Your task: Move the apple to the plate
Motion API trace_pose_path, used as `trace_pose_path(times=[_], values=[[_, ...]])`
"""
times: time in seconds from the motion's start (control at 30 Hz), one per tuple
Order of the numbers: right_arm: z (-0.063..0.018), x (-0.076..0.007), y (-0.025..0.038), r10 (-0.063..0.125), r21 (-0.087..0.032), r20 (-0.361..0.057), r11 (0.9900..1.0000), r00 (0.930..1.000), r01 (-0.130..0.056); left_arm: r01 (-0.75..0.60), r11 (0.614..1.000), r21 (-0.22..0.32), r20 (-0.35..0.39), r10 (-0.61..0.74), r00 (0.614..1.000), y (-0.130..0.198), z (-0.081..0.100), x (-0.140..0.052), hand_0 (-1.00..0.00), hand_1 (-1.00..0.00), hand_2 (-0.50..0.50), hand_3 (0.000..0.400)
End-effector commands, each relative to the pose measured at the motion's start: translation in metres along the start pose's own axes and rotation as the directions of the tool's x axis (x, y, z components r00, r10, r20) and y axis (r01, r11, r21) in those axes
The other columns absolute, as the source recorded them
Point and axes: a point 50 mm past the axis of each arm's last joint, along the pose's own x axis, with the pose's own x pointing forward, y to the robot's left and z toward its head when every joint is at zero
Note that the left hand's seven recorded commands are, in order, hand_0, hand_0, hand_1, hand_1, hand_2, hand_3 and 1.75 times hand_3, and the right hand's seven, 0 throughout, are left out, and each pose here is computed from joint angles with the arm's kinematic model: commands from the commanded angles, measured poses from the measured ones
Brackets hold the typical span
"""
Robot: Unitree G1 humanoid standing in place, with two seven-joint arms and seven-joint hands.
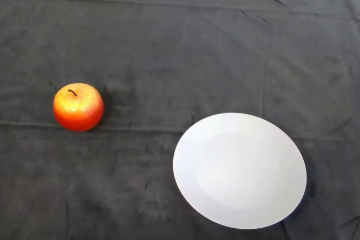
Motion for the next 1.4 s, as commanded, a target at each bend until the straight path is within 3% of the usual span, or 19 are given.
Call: trace_pose_path(times=[0.03,0.43,0.97,1.4], values=[[-0.0144,-0.0023,0.0047,0.018,0.002,-0.038,0.9998,0.9991,-0.018,0.013,1.000,-0.014,0.011,-0.012,1.000,-0.005,0.004,0.001,0.00,0.00,0.00,0.000],[-0.0144,-0.0023,0.0047,0.018,0.002,-0.038,0.9998,0.9991,-0.018,0.018,1.000,-0.020,0.016,-0.017,1.000,-0.010,0.008,0.002,0.00,0.00,0.00,0.000],[-0.0144,-0.0024,0.0047,0.018,0.002,-0.038,0.9998,0.9991,-0.018,0.126,0.990,-0.061,0.130,-0.117,0.985,-0.037,0.044,0.011,0.00,0.00,0.00,0.000],[-0.0144,-0.0024,0.0047,0.018,0.002,-0.038,0.9998,0.9991,-0.018,0.297,0.942,-0.153,0.199,-0.265,0.943,-0.070,0.061,0.008,0.00,0.00,0.00,0.000]])
